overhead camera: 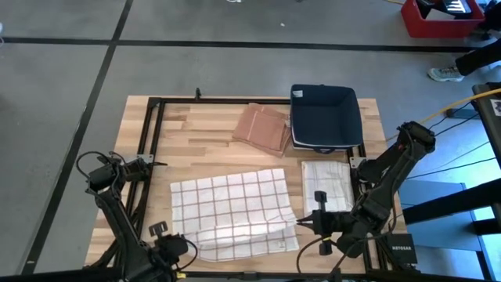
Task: Fold towel
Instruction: Fold the white towel
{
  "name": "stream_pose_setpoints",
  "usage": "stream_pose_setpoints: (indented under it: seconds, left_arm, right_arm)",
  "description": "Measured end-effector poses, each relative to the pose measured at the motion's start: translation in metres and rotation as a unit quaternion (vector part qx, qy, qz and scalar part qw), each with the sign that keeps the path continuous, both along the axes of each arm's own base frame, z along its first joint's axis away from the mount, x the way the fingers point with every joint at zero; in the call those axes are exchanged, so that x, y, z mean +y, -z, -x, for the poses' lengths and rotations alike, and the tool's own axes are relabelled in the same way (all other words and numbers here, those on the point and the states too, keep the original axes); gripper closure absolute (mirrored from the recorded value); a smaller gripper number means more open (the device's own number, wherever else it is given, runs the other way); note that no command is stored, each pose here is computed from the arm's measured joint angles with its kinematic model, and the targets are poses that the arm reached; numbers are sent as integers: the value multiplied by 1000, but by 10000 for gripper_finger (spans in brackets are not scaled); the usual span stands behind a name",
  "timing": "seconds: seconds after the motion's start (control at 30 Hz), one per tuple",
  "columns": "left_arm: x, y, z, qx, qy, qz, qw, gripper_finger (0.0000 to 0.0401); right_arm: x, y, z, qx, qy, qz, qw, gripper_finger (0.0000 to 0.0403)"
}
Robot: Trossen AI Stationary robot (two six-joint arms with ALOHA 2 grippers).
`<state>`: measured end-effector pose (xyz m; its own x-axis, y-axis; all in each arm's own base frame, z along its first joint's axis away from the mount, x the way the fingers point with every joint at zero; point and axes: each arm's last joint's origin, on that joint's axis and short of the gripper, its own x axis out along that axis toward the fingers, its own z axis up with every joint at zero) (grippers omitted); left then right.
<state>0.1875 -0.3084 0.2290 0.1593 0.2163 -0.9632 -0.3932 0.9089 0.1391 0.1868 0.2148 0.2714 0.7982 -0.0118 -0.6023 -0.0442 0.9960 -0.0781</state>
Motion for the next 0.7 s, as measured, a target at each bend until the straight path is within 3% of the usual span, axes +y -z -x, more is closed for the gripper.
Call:
stream_pose_setpoints:
  seconds: [0.17,0.43,0.57,0.7]
  left_arm:
    - [2,0,-3,-4,6,-9,1000,297]
    - [2,-29,-1,-15,-1,90,996,297]
    - [9,-42,1,-74,-8,62,995,297]
    - [10,-28,-2,-83,-11,49,995,297]
  right_arm:
    - [1,2,0,2,-1,3,1000,395]
    - [1,2,0,2,-1,3,1000,394]
    - [1,2,0,0,1,4,1000,394]
    - [1,2,0,0,4,2,1000,391]
